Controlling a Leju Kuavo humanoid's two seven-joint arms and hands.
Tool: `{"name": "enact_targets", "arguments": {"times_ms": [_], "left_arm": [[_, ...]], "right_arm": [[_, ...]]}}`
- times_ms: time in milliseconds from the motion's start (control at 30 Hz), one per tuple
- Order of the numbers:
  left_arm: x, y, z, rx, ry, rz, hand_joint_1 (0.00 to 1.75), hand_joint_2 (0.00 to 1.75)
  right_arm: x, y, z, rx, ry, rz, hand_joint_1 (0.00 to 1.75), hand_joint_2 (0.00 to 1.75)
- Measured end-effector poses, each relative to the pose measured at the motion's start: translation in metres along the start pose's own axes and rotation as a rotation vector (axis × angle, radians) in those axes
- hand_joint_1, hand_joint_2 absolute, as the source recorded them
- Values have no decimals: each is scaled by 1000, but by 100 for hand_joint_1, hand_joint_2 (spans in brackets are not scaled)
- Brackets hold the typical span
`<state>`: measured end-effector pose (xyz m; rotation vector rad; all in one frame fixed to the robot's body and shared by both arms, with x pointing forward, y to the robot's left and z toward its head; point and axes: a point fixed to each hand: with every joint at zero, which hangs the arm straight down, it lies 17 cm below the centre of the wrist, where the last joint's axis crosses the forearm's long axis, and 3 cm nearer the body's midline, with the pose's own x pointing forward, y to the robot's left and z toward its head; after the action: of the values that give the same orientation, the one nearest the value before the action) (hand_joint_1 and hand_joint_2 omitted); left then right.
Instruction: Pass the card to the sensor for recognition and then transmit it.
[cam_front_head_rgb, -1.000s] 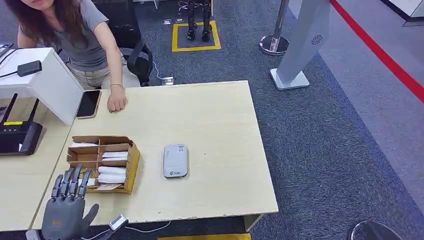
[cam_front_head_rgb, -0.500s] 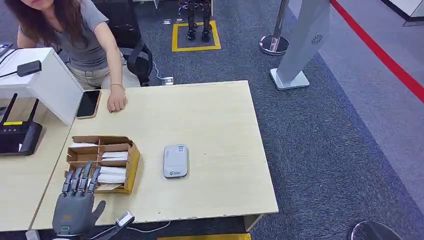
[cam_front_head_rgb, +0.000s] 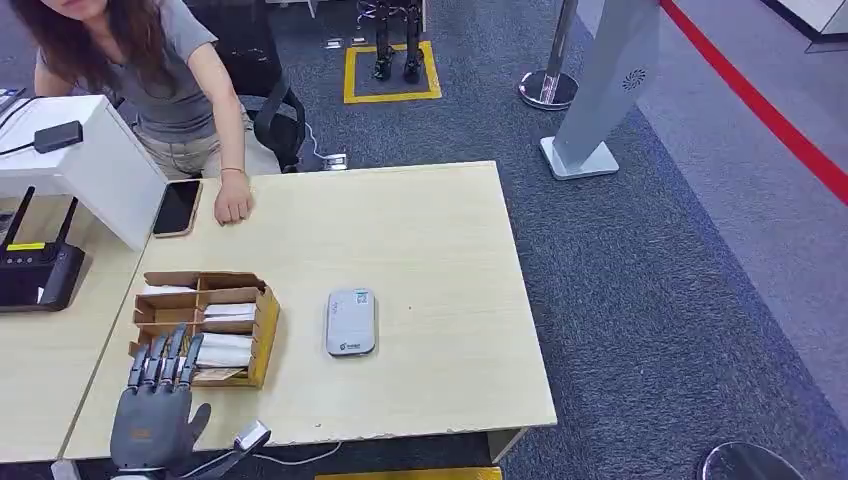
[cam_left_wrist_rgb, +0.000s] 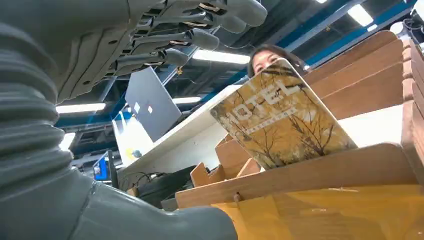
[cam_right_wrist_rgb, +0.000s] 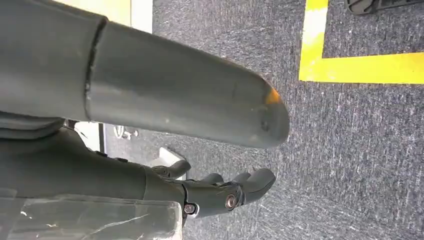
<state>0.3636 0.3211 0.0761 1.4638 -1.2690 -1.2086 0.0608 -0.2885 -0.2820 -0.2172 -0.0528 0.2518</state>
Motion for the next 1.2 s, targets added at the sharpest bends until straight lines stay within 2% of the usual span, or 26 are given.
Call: {"name": "enact_targets", "arguments": {"times_ms": [467, 1200], "left_arm": [[2, -4, 0, -9, 8, 6, 0, 175], [7, 0, -31, 36, 23, 14, 0, 175]], "right_arm": [[0, 0, 0, -1, -1, 2, 0, 0], [3, 0, 0, -2, -12, 54, 0, 0]]}}
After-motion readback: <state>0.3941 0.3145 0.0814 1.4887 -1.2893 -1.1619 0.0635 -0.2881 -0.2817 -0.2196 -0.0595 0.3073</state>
